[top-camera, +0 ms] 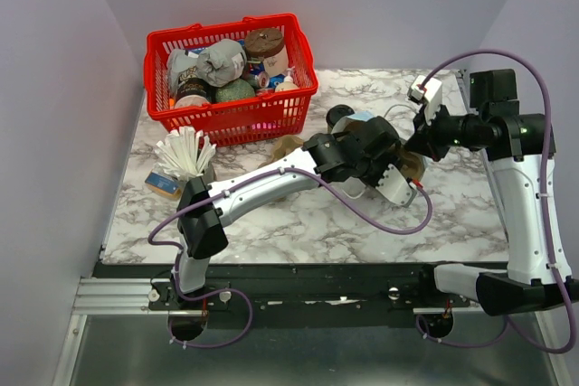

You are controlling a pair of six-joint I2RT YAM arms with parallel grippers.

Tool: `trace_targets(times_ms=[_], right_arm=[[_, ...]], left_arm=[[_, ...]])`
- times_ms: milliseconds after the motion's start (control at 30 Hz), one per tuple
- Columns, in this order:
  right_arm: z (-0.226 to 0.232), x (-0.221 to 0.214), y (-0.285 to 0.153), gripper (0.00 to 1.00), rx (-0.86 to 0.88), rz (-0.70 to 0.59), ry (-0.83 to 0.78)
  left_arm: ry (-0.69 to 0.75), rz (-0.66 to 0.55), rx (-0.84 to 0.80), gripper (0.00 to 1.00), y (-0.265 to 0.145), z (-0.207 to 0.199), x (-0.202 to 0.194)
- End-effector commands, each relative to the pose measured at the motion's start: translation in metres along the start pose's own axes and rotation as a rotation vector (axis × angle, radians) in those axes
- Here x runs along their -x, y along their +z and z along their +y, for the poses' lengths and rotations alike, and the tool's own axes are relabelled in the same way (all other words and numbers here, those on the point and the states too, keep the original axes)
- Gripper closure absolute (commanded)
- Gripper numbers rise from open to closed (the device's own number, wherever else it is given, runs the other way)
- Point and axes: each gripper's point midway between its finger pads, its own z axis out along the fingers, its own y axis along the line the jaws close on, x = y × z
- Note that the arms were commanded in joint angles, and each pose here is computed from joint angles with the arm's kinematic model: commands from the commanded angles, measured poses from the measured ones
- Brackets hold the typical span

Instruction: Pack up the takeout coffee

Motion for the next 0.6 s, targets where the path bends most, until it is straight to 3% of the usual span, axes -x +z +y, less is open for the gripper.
trace_targets(times_ms=[0,400,567], right_arm=[[0.019,0.01,-0.004,0.99,0.078,-0.041,0.033],[0.036,0.012,-0.004,0.99,0.162,-0.036,0.141],[0.05,0.007,-0.002,0.99,0.238,-0.01,0.234]], left_arm=[[-0.046,-0.037,0.109,1.0,0.0,0.025,0.011],[-0.184,-0.022,-0.003,1.0,-0.023,0.0,0.008],[-0.158,-0.021,-0.062,1.0,-0.032,-0.007,0.012]])
